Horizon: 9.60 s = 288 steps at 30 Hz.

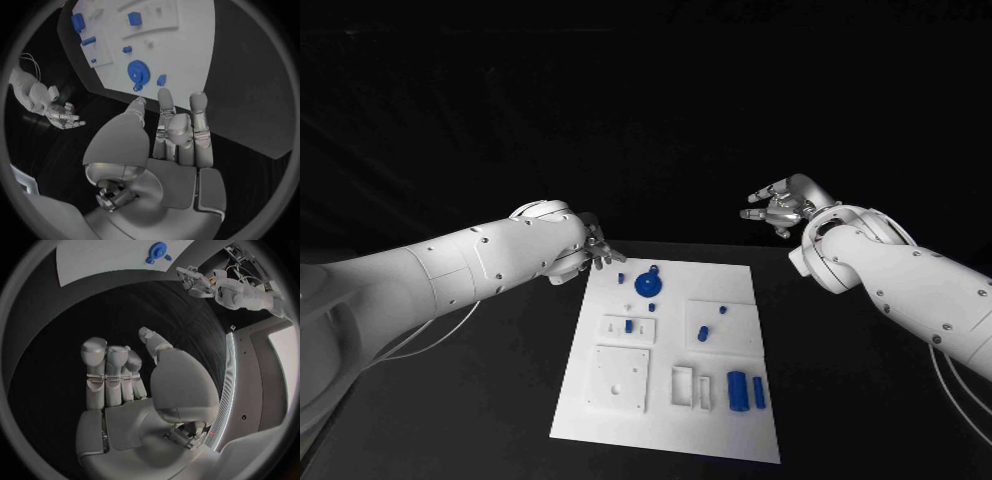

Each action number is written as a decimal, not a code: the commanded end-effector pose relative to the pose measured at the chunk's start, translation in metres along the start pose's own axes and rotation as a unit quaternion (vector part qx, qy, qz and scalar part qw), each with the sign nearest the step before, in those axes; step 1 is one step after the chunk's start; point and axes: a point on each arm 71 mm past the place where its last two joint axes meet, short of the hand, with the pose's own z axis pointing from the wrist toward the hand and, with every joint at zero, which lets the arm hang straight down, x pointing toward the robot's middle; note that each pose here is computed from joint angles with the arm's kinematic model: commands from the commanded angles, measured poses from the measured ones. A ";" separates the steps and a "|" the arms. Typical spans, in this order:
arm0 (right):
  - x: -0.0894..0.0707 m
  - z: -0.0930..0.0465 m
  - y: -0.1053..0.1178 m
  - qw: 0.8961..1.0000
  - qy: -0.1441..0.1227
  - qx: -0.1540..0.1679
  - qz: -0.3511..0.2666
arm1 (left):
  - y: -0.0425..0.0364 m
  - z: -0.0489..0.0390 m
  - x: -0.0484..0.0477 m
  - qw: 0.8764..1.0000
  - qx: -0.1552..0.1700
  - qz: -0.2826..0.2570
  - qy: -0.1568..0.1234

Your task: Assemble the parts on the task board

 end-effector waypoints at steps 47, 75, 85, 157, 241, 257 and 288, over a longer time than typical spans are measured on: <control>0.007 0.000 0.007 1.000 0.014 -0.008 0.001 | -0.0030 0.0159 0.0105 0.996 0.004 0.028 0.090; 0.008 0.000 0.007 1.000 0.017 -0.007 0.001 | -0.0039 0.0191 0.0116 0.995 0.009 0.010 0.096; 0.008 0.000 0.005 1.000 0.018 -0.004 0.000 | -0.0024 0.0187 0.0100 0.996 0.015 -0.011 0.085; 0.026 -0.015 -0.029 0.999 0.045 0.025 -0.004 | 0.0381 -0.0600 0.1055 0.995 0.068 0.022 0.065; 0.028 -0.015 -0.032 0.998 0.047 0.028 -0.011 | 0.0423 -0.0581 0.1110 0.995 0.049 0.050 0.071; 0.028 -0.015 -0.032 0.998 0.047 0.028 -0.011 | 0.0409 -0.0565 0.1108 0.996 0.044 0.048 0.068; 0.032 -0.017 -0.035 0.998 0.054 0.031 -0.013 | 0.0411 -0.0531 0.1169 0.990 0.025 0.032 0.138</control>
